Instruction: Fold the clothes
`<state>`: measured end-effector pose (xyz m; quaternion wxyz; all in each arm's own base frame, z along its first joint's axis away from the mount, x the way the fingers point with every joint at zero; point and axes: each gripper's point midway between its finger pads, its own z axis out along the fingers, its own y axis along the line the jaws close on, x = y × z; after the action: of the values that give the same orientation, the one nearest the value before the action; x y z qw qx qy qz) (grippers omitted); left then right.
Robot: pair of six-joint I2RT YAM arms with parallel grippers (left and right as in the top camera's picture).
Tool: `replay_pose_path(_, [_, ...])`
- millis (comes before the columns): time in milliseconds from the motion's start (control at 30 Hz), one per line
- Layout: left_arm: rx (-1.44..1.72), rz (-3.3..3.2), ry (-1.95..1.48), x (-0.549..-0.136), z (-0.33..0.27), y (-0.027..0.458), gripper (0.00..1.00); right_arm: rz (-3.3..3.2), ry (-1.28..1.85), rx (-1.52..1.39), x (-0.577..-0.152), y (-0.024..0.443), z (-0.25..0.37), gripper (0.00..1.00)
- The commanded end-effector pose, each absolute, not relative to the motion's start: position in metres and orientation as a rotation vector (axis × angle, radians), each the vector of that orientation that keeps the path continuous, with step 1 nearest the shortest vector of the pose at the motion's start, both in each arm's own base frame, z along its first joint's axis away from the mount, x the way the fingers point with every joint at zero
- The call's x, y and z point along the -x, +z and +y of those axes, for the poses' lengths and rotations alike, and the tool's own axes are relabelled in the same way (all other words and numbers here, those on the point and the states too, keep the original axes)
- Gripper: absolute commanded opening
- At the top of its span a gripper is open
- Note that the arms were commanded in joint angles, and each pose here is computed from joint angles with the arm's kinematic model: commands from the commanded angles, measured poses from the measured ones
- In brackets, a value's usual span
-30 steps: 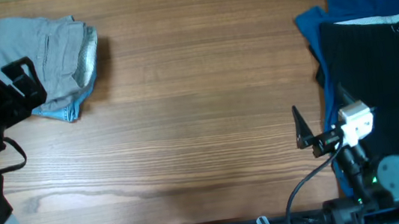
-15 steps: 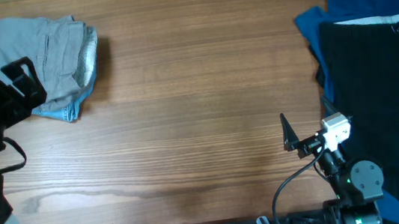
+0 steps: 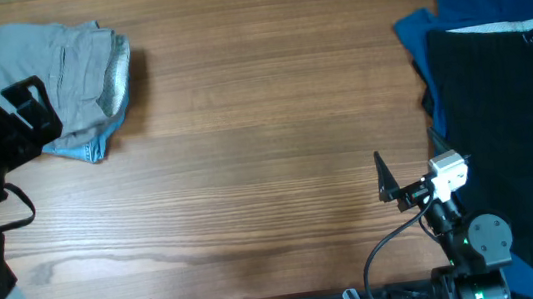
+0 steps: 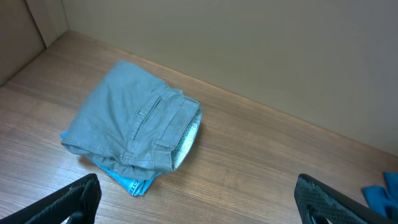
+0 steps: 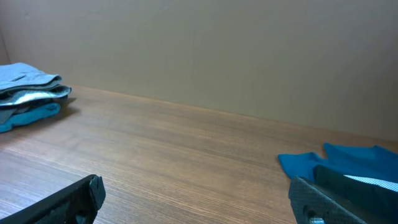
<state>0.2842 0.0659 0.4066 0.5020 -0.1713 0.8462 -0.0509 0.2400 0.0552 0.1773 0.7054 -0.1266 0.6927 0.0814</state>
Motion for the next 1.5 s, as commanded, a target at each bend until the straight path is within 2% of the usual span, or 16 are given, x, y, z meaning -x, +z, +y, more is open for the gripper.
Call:
replay_pose_path(0, [0.372, 2.040, -0.113, -0.282, 0.060, 0.409, 1.00, 1.533, 0.200, 0.280, -0.239, 0.179, 0.057, 1.00])
replay_pose_path(100, [0.260, 2.007, -0.152, -0.270, 0.029, 0.423, 1.00, 1.533, 0.200, 0.281, -0.239, 0.179, 0.057, 1.00])
replay_pose_path(233, [0.231, 1.934, -0.078, -0.240, 0.020, 0.430, 1.00, 1.533, 0.200, 0.280, -0.239, 0.179, 0.057, 1.00])
replay_pose_path(333, [0.257, 1.775, -0.118, -0.237, 0.019, 0.431, 1.00, 1.533, 0.200, 0.280, -0.239, 0.179, 0.057, 1.00])
replay_pose_path(667, [0.182, 1.537, -0.237, -0.203, -0.001, 0.316, 1.00, 1.533, 0.200, 0.280, -0.239, 0.179, 0.057, 1.00])
replay_pose_path(733, [0.049, 1.482, -0.238, -0.210, -0.015, 0.288, 1.00, 1.533, 0.200, 0.280, -0.239, 0.179, 0.057, 1.00])
replay_pose_path(967, [-0.014, 1.484, -0.300, -0.242, -0.027, 0.198, 1.00, 1.533, 0.200, 0.280, -0.239, 0.179, 0.057, 1.00])
replay_pose_path(1267, [0.022, 1.631, -0.313, -0.243, -0.026, 0.162, 1.00, 1.533, 0.200, 0.280, -0.239, 0.179, 0.057, 1.00])
replay_pose_path(1467, [0.022, 1.631, -0.313, -0.243, -0.026, 0.162, 1.00, 1.533, 0.200, 0.280, -0.239, 0.179, 0.057, 1.00])
